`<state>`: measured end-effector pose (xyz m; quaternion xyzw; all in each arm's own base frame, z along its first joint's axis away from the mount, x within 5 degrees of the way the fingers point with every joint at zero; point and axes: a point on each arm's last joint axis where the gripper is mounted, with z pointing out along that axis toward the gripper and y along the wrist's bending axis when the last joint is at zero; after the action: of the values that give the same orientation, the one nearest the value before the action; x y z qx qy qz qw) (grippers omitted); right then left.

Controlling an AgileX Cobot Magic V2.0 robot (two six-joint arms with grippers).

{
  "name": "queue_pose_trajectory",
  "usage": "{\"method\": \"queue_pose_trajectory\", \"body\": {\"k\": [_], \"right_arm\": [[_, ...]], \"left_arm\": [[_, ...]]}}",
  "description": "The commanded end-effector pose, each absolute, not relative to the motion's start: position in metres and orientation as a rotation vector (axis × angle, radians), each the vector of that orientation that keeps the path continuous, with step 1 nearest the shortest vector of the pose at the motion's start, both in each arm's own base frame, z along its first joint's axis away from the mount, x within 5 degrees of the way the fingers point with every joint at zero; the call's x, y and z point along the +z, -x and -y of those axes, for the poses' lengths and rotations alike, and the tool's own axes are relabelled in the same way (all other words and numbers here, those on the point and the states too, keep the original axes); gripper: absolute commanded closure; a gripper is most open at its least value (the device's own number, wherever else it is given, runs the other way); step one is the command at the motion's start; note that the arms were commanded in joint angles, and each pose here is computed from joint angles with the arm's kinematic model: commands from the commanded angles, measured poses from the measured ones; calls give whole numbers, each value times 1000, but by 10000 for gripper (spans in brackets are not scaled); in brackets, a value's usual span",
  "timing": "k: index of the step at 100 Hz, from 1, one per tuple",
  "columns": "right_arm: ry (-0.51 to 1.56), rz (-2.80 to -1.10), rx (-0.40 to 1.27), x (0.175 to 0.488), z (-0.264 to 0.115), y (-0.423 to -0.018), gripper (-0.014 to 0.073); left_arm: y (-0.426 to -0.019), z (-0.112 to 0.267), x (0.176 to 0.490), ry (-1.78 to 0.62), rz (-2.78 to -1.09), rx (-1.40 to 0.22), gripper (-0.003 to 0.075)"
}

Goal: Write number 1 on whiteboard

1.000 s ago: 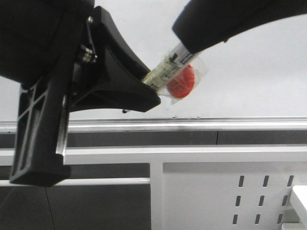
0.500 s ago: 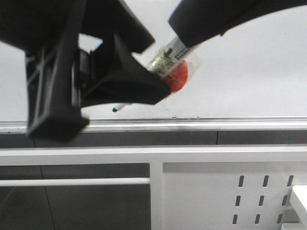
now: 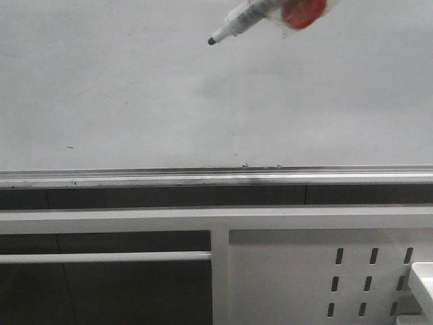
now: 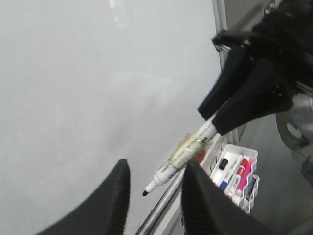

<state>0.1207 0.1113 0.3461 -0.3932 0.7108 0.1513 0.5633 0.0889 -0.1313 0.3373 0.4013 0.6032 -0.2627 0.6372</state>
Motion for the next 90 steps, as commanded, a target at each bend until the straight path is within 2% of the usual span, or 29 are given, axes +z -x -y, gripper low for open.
{"method": "queue_pose_trajectory", "body": {"k": [1,24,33,56,90], "right_arm": [[823,-1563,384,361,-105,-116,663],[766,-1487,385,359,-102,-116,662],[766,-1503,376,356,-105,-121,662],[713,-1569,313,349,-100,-137,662],[690,-1559,277,347,-101,-148,663]], "left_arm": [[-87,118,340,-755,-1308,-668,742],[-95,85,305,-364,-1203,-712,740],[-95,80,297,-330,-1187,-693,740],[-95,78,300,-300,-1158,-692,740],[-98,75,300,-235,-1176,-702,740]]}}
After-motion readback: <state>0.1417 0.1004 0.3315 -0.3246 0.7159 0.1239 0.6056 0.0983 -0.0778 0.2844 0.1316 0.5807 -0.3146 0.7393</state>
